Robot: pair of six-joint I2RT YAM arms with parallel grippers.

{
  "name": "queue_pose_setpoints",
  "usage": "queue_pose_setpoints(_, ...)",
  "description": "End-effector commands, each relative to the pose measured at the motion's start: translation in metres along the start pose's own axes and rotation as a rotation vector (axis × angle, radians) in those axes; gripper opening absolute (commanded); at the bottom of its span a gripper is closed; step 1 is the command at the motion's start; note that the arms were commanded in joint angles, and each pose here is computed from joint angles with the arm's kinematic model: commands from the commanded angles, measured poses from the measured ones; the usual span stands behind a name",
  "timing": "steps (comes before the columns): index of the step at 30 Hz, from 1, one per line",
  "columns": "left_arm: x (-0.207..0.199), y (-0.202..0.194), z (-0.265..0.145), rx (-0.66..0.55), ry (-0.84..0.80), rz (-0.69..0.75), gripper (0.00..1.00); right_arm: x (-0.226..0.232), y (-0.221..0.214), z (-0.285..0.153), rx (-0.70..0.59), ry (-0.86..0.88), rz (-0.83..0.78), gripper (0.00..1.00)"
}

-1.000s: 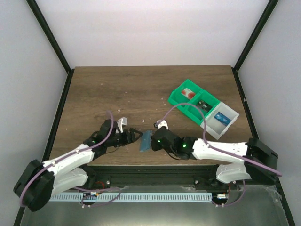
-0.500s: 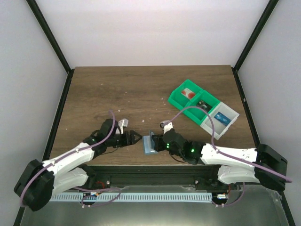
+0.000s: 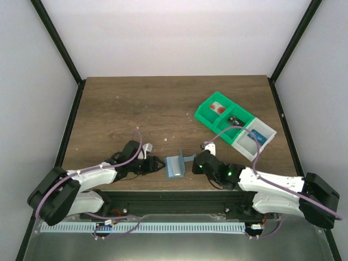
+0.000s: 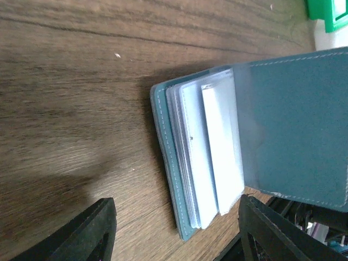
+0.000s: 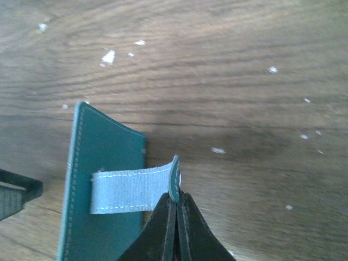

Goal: Take the credit cards out of the card holder

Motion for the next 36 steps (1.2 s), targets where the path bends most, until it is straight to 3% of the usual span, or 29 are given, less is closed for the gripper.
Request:
queue_pose_setpoints(1, -0.008, -0.006, 0.011, 0.044, -0.085, 0.009, 0.64, -0.023, -0.009, 0.001, 0.023, -0.081, 0.058, 0.0)
queue_pose_setpoints(6, -0.018, -0.008, 0.021, 0.082, -0.156, 0.003, 0.69, -0.032, -0.015, 0.002, 0.032, -0.095, 0.082, 0.0)
queue_pose_setpoints(10, -0.013, -0.006, 0.031, 0.095, -0.101, 0.012, 0.7, -0.044, -0.023, 0.005, 0.059, -0.134, 0.12, 0.01)
queue_pose_setpoints(20, -0.007, -0.003, 0.04, 0.088, -0.055, 0.017, 0.7, -0.057, -0.033, 0.01, 0.096, -0.168, 0.167, 0.0)
queue_pose_setpoints(24, -0.011, -0.006, 0.044, 0.111, -0.098, 0.007, 0.65, -0.054, -0.032, 0.01, 0.083, -0.132, 0.167, 0.0)
queue_pose_setpoints(29, -0.017, -0.007, 0.045, 0.121, -0.132, 0.007, 0.42, -0.051, -0.03, 0.009, 0.077, -0.103, 0.154, 0.0)
queue_pose_setpoints(33, -0.027, -0.005, 0.038, 0.104, -0.173, 0.014, 0.16, -0.045, -0.028, 0.008, 0.078, -0.066, 0.139, 0.01)
queue_pose_setpoints(35, -0.032, -0.004, 0.033, 0.099, -0.188, 0.021, 0.01, -0.037, -0.022, 0.005, 0.082, -0.031, 0.129, 0.07)
queue_pose_setpoints(36, -0.035, -0.004, 0.031, 0.095, -0.187, 0.024, 0.0, -0.034, -0.018, 0.002, 0.085, -0.022, 0.128, 0.12)
Point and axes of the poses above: each gripper's point midway between its finger pads, its own z axis out along the fingers, its own x axis along the line the jaws close on, y = z × x, the point moved 5 cm from there along -z, back along the fingers, and after that the axes turned 6 degrees about -z, right-handed, at the moved point
